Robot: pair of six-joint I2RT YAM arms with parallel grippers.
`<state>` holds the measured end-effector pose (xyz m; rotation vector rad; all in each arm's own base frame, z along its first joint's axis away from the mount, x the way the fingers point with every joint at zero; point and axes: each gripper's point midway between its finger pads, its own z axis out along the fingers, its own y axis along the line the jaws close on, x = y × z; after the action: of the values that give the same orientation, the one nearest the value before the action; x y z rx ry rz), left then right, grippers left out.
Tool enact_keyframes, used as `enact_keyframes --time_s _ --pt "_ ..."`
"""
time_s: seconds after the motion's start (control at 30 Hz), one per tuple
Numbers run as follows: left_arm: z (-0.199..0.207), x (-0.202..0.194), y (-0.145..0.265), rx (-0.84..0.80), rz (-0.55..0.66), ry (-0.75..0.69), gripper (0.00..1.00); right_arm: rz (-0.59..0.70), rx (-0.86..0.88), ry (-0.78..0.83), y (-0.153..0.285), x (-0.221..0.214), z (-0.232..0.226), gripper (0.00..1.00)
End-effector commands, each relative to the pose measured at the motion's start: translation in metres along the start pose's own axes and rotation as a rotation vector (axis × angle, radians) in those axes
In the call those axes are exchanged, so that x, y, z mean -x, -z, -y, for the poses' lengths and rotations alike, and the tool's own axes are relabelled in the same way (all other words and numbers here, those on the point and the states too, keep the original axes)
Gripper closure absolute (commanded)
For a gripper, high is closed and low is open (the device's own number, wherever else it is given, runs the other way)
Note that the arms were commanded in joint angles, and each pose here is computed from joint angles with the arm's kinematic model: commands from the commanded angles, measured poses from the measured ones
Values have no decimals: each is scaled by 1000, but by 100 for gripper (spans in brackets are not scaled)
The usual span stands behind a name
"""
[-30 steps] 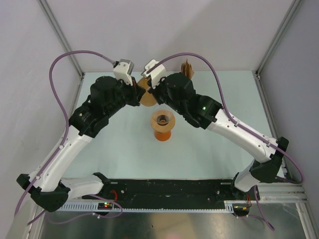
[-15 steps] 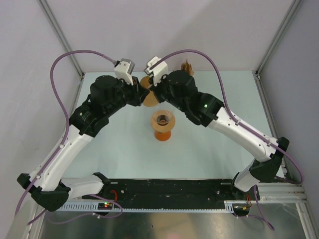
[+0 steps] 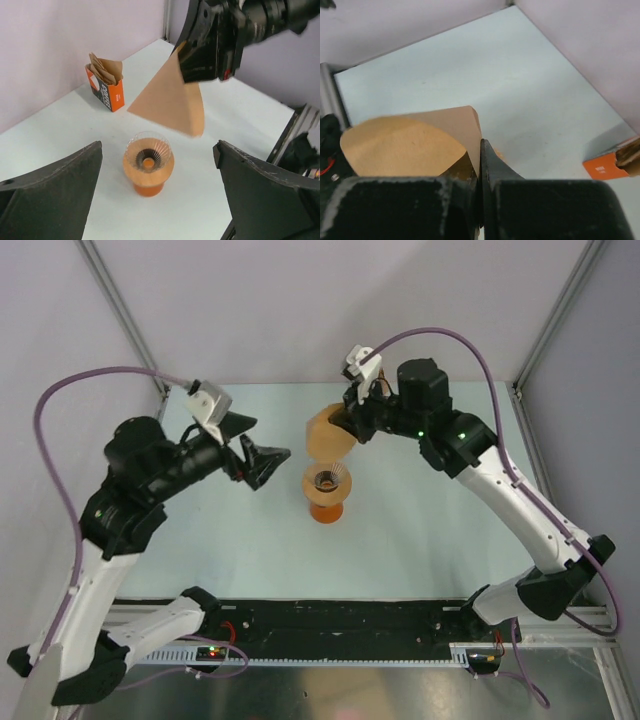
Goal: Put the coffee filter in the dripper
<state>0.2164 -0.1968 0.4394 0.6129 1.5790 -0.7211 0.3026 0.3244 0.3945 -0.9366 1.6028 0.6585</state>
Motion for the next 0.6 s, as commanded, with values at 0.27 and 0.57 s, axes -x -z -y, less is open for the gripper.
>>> enact_keyframes --time_s 0.27,0.57 --pt "19 -71 38 -268 -208 -421 2 68 639 129 92 13 -112 100" --pt "54 -87 35 -455 -241 -409 4 34 733 255 100 0 -149 100"
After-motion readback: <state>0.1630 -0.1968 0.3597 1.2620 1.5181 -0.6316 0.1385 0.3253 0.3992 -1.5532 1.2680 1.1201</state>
